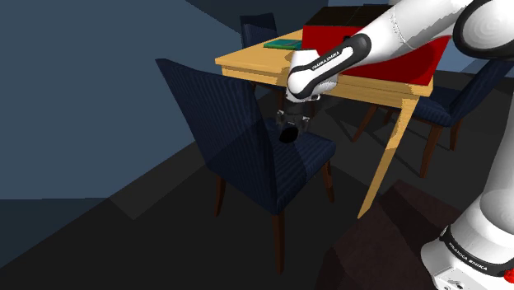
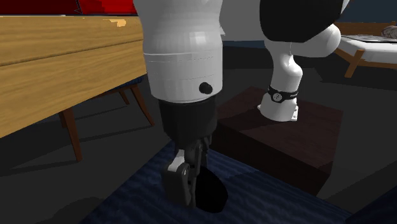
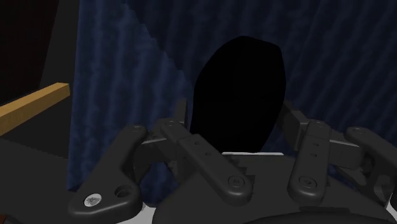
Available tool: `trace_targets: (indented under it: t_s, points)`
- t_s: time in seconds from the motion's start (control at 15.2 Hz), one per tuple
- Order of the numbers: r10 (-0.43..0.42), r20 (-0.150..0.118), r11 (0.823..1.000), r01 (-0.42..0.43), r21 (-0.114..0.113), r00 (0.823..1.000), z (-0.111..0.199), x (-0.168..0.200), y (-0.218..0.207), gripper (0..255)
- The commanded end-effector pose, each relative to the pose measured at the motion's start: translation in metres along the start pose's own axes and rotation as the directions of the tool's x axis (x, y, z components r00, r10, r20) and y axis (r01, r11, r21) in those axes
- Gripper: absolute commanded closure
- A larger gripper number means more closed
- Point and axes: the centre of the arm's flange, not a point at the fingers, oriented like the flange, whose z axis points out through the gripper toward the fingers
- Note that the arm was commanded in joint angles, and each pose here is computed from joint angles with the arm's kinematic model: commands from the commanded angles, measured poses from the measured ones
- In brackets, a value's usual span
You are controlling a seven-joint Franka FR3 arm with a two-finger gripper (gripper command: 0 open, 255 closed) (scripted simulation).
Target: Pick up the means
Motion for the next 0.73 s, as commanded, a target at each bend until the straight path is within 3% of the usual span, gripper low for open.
trace_targets:
  t_s: [0.0, 0.66]
  points:
    - [0.0, 0.0, 1.0, 0.0, 0.0, 1.0, -0.01, 0.0, -0.001, 255]
    - [0.0, 0.0, 1.0, 0.0, 0.0, 1.0, -0.053, -0.004, -0.005, 255]
